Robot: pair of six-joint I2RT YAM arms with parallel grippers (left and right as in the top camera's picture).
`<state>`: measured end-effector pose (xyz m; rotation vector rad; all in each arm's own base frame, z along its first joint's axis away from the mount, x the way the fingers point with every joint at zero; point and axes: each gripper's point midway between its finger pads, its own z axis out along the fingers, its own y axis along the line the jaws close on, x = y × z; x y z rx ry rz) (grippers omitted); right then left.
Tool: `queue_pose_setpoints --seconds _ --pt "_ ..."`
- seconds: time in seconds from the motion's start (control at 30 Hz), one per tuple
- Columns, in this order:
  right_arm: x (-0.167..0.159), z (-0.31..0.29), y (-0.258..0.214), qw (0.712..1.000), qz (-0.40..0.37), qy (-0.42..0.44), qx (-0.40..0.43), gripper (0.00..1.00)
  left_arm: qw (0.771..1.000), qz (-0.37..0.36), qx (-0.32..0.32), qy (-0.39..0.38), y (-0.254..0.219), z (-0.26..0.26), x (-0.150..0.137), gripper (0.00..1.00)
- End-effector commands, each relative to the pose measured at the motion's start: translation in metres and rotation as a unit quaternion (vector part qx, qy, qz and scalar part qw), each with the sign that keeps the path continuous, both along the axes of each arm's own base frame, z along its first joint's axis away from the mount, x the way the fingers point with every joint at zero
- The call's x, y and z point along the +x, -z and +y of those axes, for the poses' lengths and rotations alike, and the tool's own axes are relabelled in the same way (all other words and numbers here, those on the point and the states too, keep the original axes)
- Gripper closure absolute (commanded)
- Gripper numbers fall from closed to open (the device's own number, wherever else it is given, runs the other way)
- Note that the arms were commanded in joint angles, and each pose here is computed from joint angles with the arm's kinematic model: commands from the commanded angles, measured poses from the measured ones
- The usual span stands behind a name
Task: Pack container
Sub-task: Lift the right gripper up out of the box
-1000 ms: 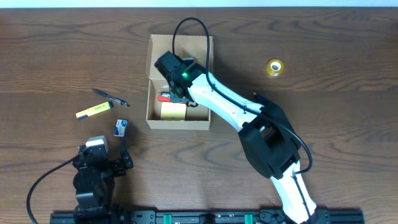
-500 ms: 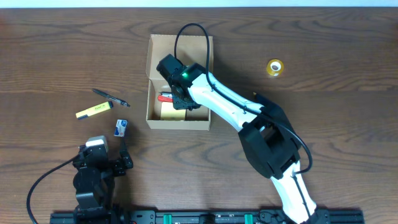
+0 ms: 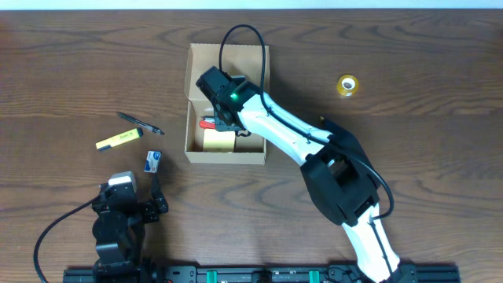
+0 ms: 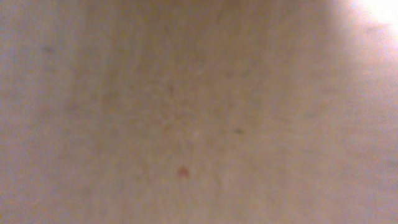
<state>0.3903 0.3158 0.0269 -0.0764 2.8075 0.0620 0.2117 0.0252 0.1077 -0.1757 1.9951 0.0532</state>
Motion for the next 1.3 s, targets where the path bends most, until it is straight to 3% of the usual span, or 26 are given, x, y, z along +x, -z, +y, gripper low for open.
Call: queue_pose_setpoints --seconds 0.0,0.7,1.27 --pt "-0.005 -0.01 0.019 1.0 0.008 0.012 -0.022 0.99 1.0 0.006 0.003 -0.005 0.006 0.002 0.0 0.05" --pt "-0.033 -0.002 0.025 0.998 0.069 -0.006 -0.003 0.99 1.0 0.006 0.003 -0.005 0.006 0.002 0.0 0.05" --pt "-0.024 -0.001 -0.029 0.999 0.035 -0.013 0.022 0.99 1.0 0.006 0.003 -0.005 0.006 0.002 0.0 0.05"
